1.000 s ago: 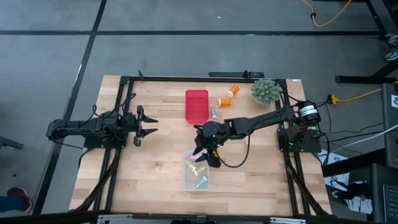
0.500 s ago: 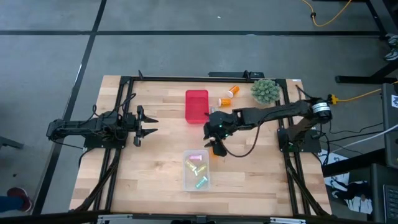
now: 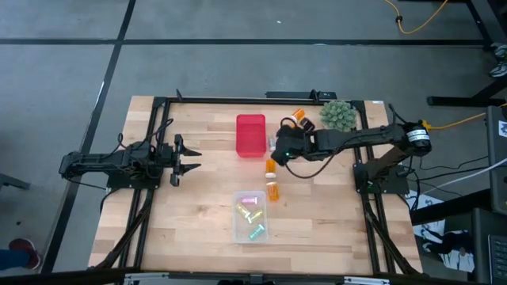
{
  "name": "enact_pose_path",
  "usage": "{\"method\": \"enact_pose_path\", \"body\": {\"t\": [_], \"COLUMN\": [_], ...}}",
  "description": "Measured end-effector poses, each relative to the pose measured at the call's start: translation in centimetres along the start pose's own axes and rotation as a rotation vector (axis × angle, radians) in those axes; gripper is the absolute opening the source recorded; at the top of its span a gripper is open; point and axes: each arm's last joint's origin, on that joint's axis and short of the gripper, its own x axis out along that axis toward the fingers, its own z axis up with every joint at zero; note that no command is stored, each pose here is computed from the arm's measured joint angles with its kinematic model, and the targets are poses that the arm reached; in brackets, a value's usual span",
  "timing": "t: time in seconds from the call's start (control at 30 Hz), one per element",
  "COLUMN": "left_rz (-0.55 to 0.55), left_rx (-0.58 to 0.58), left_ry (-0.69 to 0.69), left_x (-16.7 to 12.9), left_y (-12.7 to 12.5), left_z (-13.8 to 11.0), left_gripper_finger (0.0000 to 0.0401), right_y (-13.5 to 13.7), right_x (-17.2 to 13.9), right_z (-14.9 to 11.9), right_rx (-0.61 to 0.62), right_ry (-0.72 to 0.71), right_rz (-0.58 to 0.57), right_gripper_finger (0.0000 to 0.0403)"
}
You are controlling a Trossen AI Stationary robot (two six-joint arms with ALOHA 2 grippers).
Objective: Pick and place medicine bottles into bin by pill shape (circle, oval)
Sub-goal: Put the small blue pill bottle into the transparent bin
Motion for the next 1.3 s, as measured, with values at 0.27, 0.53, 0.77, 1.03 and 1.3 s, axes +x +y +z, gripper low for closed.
{"method": "enact_pose_path", "body": {"t": [0.27,0.53,0.77,1.03,1.3], "left_rz": [0.000,0.000,0.000,0.000,0.000], "left_rx": [0.000,0.000,0.000,0.001,0.000], "left_ry": [0.000,0.000,0.000,0.000,0.000], "left_x": [0.0,0.0,0.0,0.0,0.0], "left_y": [0.0,0.0,0.0,0.0,0.0], "left_z": [0.0,0.0,0.0,0.0,0.0], "left_gripper_finger": [0.0173,0.0173,0.0173,0.0173,0.0173], "right_y": [-2.4,-2.6,-2.3,-1.9,-1.5], "right_x": [3.3,6.9,7.3,7.5,10.1], "right_z": [-1.7,-3.3,-3.7,-4.0,-5.2], "right_rx": [0.250,0.455,0.541,0.548,0.530], "right_ry": [0.031,0.017,0.003,0.063,0.150], "right_rz": [-0.158,0.095,0.161,0.234,0.204], "right_gripper_finger": [0.0174,0.0174,0.0174,0.0174,0.0174]}}
